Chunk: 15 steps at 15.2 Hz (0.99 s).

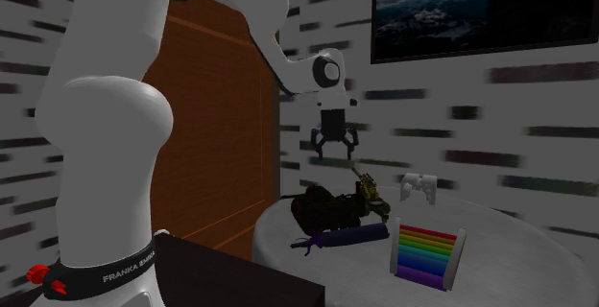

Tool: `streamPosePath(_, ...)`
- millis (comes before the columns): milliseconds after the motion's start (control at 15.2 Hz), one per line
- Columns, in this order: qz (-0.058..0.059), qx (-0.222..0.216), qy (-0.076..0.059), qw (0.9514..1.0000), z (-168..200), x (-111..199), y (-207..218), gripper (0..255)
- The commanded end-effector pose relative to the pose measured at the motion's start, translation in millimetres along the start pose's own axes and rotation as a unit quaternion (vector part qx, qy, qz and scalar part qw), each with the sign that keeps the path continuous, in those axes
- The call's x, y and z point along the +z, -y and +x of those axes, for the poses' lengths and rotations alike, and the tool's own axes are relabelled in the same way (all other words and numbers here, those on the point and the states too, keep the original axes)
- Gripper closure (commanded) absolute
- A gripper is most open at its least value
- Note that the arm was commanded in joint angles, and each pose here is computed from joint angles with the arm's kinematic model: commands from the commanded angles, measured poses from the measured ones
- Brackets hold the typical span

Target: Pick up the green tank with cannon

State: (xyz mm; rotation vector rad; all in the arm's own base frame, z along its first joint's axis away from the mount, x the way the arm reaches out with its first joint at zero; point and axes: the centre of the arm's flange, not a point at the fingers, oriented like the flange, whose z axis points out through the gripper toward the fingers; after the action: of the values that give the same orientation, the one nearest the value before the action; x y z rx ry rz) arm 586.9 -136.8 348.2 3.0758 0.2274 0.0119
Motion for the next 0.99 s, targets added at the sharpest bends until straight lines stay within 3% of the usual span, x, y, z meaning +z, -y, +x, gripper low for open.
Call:
streamPosePath(0,0.003,0.001,-0.002,1.0,18.9,13.1,-14.3,0)
streamPosePath(594,0.018,0.007,-0.011,0.9998,96.6,78.1,-66.8,0)
streamPosePath(924,0.018,0.007,-0.011,0.9998,96.4,104.5,-65.3,0)
